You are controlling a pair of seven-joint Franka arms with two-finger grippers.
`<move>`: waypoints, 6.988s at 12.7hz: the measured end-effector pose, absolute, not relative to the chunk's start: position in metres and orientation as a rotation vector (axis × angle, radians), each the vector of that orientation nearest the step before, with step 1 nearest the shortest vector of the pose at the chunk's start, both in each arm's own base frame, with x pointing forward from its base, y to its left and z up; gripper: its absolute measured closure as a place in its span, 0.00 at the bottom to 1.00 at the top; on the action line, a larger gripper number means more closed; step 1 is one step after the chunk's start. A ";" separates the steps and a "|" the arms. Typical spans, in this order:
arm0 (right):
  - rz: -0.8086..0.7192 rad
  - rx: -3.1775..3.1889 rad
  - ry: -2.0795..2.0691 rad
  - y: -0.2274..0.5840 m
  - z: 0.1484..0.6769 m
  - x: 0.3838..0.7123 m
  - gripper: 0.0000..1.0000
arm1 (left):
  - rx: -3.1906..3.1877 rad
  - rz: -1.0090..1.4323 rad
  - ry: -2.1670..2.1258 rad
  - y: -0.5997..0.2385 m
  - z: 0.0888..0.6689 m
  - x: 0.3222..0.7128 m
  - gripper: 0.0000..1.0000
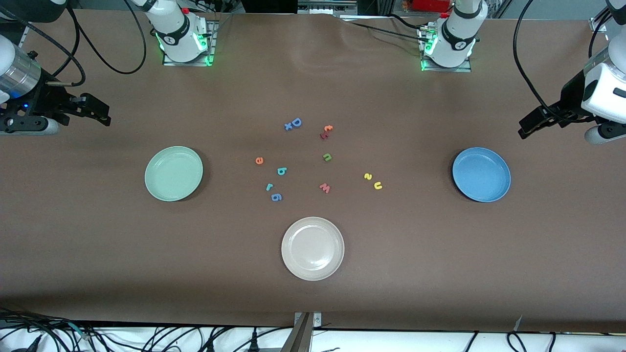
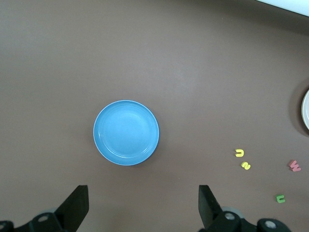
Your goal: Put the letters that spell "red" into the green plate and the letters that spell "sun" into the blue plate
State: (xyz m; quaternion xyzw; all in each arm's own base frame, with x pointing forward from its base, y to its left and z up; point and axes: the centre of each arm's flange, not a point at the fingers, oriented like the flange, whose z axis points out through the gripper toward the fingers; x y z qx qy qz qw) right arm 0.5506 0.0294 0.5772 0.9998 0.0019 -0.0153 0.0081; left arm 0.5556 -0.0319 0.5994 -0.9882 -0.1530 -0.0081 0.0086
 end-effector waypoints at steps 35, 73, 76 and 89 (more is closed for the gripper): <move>-0.047 3.125 0.015 0.029 0.577 0.551 0.00 | -3.091 -0.023 -0.464 -0.042 0.599 0.555 0.00; -0.063 3.124 0.020 0.029 0.576 0.550 0.00 | -3.091 -0.024 -0.461 -0.043 0.599 0.555 0.00; -0.073 3.124 0.020 0.029 0.576 0.549 0.00 | -3.091 -0.024 -0.461 -0.043 0.599 0.555 0.00; -0.079 3.123 0.020 0.029 0.576 0.548 0.00 | -3.092 -0.024 -0.460 -0.043 0.599 0.555 0.00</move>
